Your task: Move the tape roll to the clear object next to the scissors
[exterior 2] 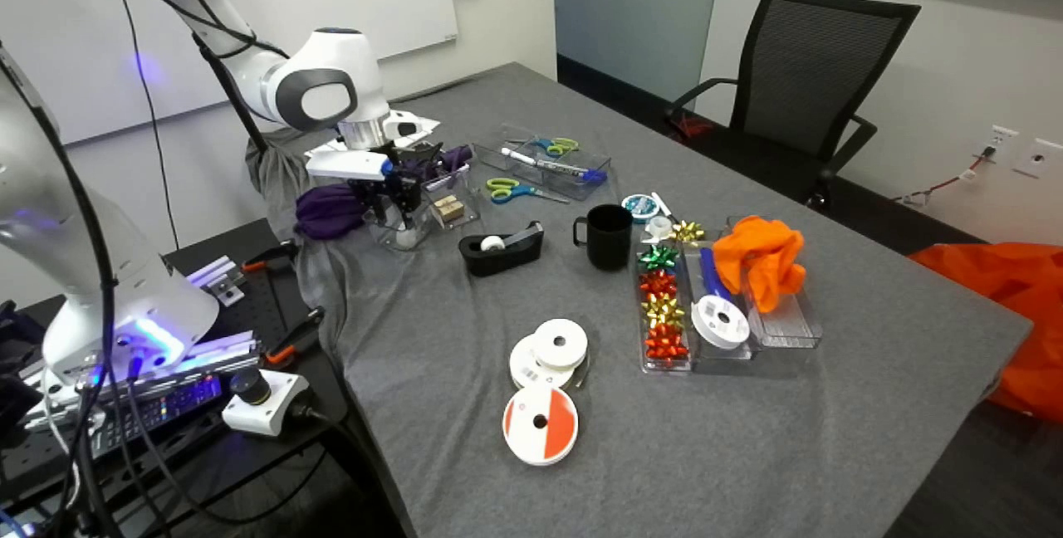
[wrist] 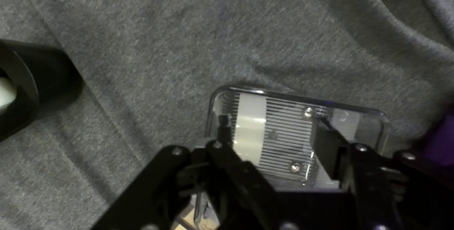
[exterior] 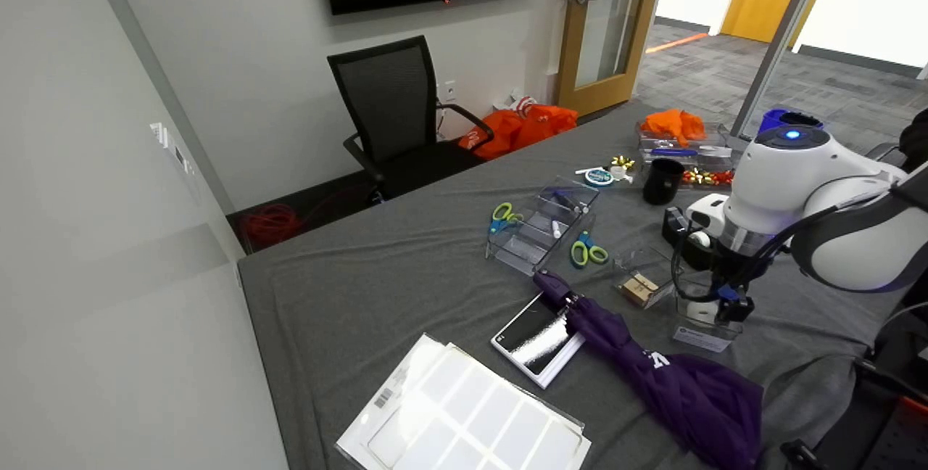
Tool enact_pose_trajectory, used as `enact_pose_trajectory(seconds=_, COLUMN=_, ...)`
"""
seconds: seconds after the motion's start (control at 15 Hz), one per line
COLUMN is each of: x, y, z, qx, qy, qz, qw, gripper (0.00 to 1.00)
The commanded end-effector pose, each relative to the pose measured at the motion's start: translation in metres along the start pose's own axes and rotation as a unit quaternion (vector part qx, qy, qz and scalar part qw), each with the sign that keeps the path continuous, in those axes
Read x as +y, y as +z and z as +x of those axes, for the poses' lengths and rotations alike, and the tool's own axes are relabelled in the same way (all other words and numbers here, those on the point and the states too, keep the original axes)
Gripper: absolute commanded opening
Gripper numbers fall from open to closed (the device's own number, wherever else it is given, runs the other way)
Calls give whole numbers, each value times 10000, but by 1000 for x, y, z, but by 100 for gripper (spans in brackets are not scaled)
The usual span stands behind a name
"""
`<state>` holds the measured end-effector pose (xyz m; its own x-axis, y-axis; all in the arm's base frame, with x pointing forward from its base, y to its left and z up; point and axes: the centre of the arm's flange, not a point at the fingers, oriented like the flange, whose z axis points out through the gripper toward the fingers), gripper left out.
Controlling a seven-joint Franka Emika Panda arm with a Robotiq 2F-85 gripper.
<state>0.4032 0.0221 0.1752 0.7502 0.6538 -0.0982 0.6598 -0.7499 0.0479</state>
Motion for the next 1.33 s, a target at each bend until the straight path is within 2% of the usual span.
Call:
enact_pose_trajectory(seconds=0.0, x=8, y=7, z=0, qx=44, qy=24, qz=-141, qw=9999, gripper=78)
enact_pose_trajectory(seconds=0.13, x=10, y=5, z=1, qx=56, qy=30, qz=-209, qw=9998, gripper=85)
enact_pose_trajectory(seconds=0.33, x=14, y=9, z=3, qx=39, qy=40, qz=-241, qw=9997, gripper=77)
enact_pose_trajectory(seconds=0.53, x=14, y=13, z=4, qx=29, qy=35, qz=-245, qw=9997, gripper=73)
enact_pose_trajectory(seconds=0.93, x=12, y=27, z=6, qx=33, qy=-38, qz=-150, qw=9999, gripper=82)
enact_pose_trajectory(seconds=1.27, x=10, y=41, z=8, qx=51, qy=-106, qz=-67, qw=9999, gripper=82)
